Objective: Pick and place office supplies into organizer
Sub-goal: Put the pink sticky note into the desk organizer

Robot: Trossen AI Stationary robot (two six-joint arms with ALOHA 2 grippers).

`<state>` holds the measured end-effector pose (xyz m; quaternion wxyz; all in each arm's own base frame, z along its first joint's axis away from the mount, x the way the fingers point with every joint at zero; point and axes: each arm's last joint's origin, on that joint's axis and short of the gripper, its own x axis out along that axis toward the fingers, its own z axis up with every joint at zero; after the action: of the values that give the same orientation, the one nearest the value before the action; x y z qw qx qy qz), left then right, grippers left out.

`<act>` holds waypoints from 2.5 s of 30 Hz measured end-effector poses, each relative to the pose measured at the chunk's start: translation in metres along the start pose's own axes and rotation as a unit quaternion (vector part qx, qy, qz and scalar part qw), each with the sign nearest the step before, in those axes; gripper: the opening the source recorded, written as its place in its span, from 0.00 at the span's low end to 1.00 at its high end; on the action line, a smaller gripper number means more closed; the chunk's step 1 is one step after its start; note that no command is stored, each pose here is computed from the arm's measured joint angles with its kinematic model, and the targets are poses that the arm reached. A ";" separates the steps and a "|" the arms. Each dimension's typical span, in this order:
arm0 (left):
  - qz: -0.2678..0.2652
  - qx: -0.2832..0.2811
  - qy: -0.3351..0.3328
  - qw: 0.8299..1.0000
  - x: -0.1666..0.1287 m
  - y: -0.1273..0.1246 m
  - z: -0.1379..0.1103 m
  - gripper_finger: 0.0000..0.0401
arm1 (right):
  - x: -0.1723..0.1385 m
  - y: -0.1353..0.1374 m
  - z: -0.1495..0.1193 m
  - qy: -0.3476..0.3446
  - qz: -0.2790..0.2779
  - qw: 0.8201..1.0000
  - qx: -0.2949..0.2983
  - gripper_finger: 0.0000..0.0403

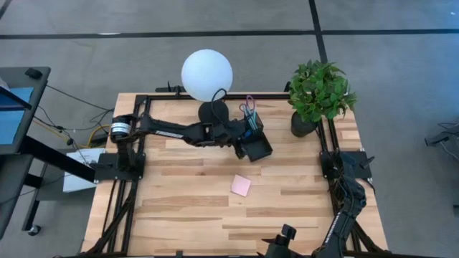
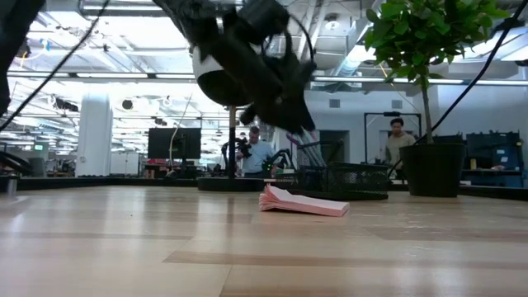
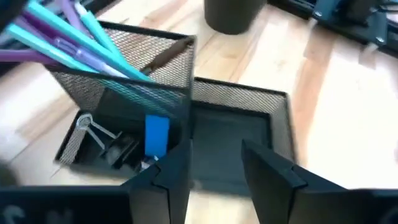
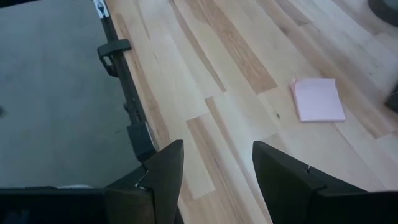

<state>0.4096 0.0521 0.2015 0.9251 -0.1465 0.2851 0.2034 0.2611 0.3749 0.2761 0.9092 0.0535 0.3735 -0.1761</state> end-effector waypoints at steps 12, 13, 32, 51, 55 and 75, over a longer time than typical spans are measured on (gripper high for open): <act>0.130 0.015 0.054 0.990 -0.077 -0.083 -0.070 0.32 | 0.000 0.000 0.000 -0.001 0.002 1.000 0.009 0.47; 0.134 0.008 0.057 0.989 -0.078 -0.085 -0.079 0.32 | 0.000 0.000 0.000 -0.001 0.002 1.000 0.009 0.47; 0.037 -0.131 0.039 0.990 -0.077 -0.096 -0.127 0.32 | 0.003 -0.001 0.003 -0.001 -0.002 1.000 0.008 0.47; 0.009 -0.126 0.032 0.991 -0.057 -0.114 -0.155 0.32 | 0.007 -0.003 0.006 0.002 -0.011 1.000 0.006 0.47; 0.008 -0.135 0.028 0.990 -0.055 -0.112 -0.152 0.32 | 0.007 -0.003 0.007 0.001 -0.010 1.000 -0.003 0.47; 0.004 -0.171 0.050 0.984 -0.046 -0.114 -0.165 0.32 | 0.009 -0.003 0.008 0.001 -0.011 1.000 -0.001 0.47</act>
<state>0.3498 -0.1254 0.1149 0.8699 -0.3118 0.2929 0.2456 0.2713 0.3673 0.2760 0.9068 0.0484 0.3754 -0.1854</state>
